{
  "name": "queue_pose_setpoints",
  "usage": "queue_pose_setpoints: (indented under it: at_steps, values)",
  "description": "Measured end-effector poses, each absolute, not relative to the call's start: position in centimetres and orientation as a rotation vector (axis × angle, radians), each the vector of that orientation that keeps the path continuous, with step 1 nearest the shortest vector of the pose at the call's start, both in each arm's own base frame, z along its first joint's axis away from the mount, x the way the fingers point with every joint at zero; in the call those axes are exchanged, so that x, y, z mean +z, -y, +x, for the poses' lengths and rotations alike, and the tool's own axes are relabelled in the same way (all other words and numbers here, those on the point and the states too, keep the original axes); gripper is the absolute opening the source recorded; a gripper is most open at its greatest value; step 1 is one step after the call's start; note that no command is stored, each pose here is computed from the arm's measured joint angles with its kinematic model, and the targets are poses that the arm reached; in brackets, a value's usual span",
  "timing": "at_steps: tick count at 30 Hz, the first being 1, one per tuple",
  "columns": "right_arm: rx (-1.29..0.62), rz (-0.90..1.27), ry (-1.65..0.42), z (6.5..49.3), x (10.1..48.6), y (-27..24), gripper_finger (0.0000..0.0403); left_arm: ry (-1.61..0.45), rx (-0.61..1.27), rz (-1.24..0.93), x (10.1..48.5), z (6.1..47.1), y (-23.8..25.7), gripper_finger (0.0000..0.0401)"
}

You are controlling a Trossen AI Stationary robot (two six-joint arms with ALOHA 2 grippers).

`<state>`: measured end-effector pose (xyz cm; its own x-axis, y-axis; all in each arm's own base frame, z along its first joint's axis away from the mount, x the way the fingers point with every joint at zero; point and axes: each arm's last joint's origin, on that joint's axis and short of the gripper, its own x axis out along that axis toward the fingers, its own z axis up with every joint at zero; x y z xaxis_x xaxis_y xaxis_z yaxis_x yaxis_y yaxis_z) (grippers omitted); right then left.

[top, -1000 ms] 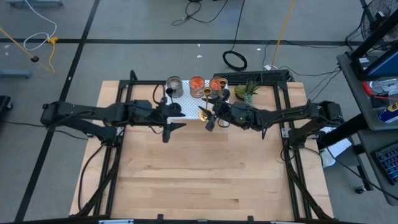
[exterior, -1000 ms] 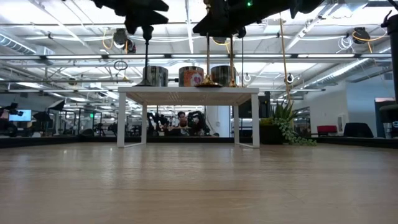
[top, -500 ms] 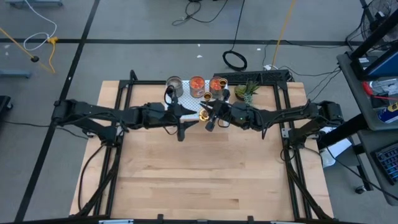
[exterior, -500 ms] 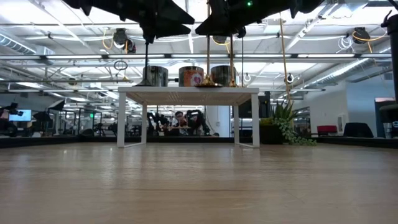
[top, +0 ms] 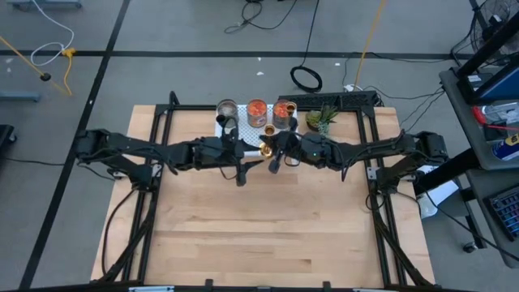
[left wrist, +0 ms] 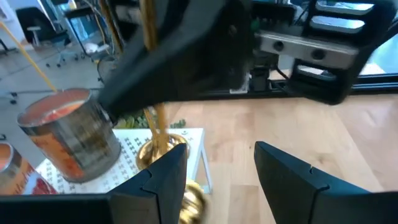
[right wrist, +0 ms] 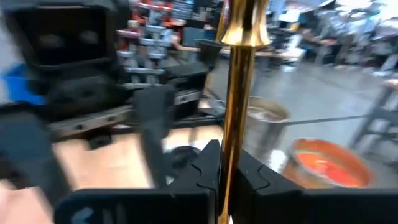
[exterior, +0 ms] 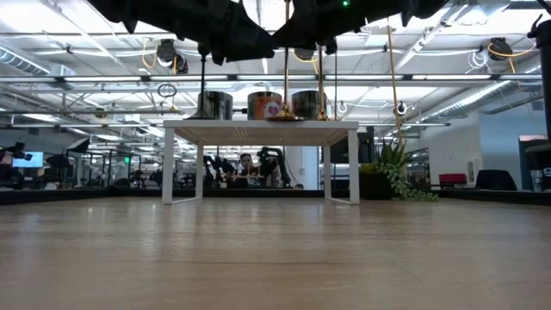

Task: Pick & Place candle stick holders
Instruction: Put the gold candle holder on the shelf aligned with the other candle holders

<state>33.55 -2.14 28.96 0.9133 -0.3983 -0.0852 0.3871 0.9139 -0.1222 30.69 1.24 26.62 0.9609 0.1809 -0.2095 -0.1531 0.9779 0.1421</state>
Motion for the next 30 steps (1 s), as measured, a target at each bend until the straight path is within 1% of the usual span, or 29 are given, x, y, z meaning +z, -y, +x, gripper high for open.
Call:
queue_pose_setpoints:
  at_steps: [4,9,16,23,30]
  values:
    - [-0.311,-0.052,-0.093,33.7,29.0,1.8,0.0004,-0.213,0.152,0.155,26.7,30.7,-0.8,0.0195]
    - [-0.310,-0.037,-0.082,33.7,29.0,1.9,0.0005,-0.204,0.064,0.199,26.8,30.8,0.1,0.0195]
    - [-0.137,0.035,-0.073,33.8,29.1,1.3,0.0004,-0.205,0.069,0.180,26.8,30.8,0.3,0.0195]
    - [-0.127,0.040,-0.053,33.8,29.3,1.3,0.0005,-0.205,0.059,0.154,26.8,30.8,0.3,0.0195]
    - [-0.057,0.040,0.004,33.8,29.8,1.1,0.0005,-0.143,0.042,0.139,27.3,30.9,0.4,0.0195]
